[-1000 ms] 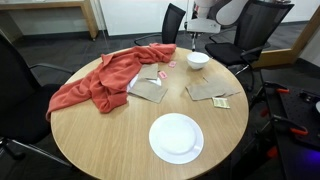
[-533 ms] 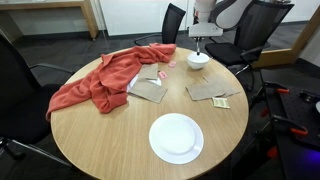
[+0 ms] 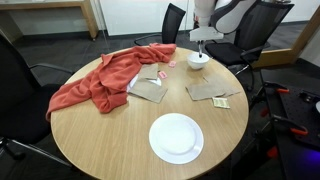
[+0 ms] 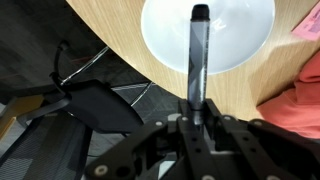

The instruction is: Take the marker from the white bowl and put it on the table, then return it to the white bowl

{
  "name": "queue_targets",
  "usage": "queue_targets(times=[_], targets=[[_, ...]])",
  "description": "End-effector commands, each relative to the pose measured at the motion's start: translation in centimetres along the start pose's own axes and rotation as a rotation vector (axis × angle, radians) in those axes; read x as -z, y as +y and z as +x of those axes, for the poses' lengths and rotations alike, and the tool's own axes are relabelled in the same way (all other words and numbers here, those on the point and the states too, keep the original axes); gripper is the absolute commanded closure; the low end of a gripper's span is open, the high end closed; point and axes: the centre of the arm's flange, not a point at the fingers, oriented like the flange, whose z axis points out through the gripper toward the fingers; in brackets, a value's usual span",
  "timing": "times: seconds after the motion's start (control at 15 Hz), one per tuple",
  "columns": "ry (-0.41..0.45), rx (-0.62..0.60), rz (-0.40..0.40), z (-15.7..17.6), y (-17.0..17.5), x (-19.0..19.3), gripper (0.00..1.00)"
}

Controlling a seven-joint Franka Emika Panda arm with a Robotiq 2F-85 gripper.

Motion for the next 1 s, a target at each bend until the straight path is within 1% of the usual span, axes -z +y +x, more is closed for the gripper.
queue_targets(times=[0.0,0.07,0.13,0.33,0.47,0.53,0.6,0.93], targets=[[0.009,-0.014,-0.012,-0.6,-0.2,-0.3,0.56],[0.010,-0.013,-0.013,-0.7,-0.2,-0.4,0.55],[0.008,-0.012,-0.014,-0.8,-0.2,-0.5,0.50],[0.009,-0.013,-0.017,-0.9,-0.1,-0.6,0.26],[0.012,-0.015,-0.012,-0.8,0.0,-0.4,0.13],[0.013,-0.016,-0.008,-0.8,0.1,-0.2,0.05],[0.013,-0.016,-0.002,-0.8,0.2,0.1,0.00],[0.028,-0.022,0.025,-0.5,0.4,1.3,0.00]])
